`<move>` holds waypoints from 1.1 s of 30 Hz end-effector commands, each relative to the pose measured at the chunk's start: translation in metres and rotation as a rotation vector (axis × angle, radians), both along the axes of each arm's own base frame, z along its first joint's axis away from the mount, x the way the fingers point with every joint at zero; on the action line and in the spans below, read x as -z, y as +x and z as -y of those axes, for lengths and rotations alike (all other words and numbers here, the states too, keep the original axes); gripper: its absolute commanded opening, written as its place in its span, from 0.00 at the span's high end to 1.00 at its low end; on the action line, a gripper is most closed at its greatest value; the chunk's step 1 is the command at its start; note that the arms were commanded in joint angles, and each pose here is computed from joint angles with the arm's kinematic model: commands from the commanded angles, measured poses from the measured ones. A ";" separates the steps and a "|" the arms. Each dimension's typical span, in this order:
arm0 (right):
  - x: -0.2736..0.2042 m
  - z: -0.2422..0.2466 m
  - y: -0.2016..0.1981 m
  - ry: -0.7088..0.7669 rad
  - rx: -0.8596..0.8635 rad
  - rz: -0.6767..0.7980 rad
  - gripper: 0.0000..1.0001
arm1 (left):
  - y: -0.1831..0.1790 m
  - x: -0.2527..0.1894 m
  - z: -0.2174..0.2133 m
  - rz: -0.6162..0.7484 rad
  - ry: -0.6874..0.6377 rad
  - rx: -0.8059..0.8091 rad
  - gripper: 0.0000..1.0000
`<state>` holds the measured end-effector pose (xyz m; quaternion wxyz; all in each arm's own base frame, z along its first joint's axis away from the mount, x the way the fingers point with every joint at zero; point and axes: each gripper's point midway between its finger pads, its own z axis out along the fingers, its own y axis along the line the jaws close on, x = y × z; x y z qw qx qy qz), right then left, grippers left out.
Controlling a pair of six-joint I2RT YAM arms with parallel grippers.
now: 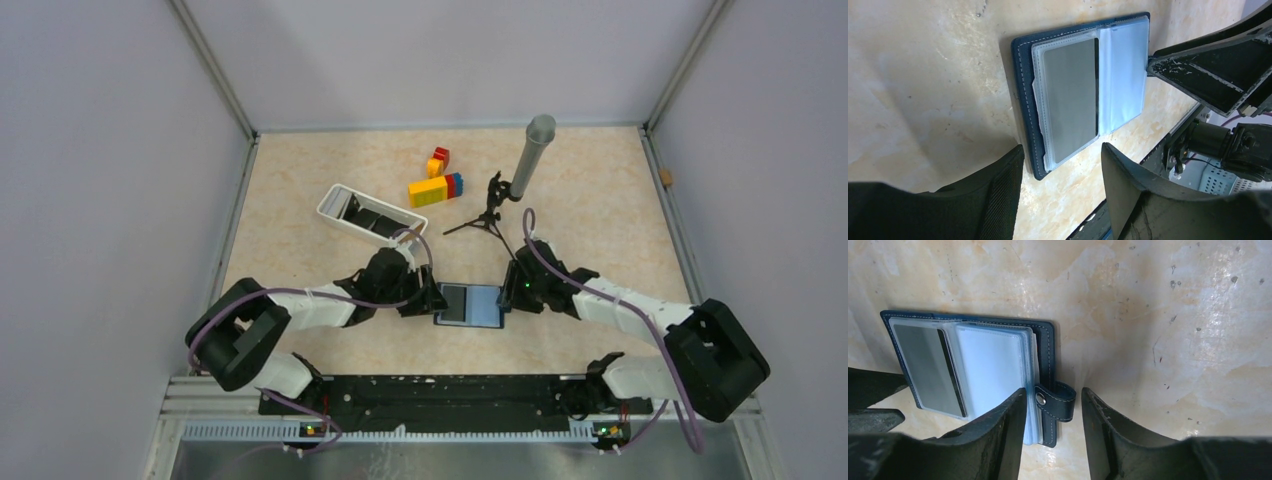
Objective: Put the credit cards into the card holder
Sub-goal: Insert the credit card into the card holder, then close the card holder at the center of the board.
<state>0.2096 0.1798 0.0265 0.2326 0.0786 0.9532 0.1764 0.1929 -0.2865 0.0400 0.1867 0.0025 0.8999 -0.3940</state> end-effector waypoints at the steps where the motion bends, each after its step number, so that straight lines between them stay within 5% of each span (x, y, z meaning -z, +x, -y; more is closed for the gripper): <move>1: 0.006 0.001 0.001 0.000 0.005 -0.006 0.59 | 0.002 0.000 0.006 -0.006 -0.007 0.017 0.40; 13: 0.014 -0.024 -0.003 0.127 -0.045 -0.030 1.00 | 0.008 -0.029 0.011 0.108 -0.093 0.027 0.39; 27: 0.025 -0.057 -0.006 0.192 -0.104 -0.067 1.00 | 0.015 -0.091 0.014 0.270 -0.214 0.016 0.39; 33: 0.029 -0.066 -0.006 0.197 -0.110 -0.075 1.00 | 0.013 -0.070 0.024 0.227 -0.222 0.063 0.38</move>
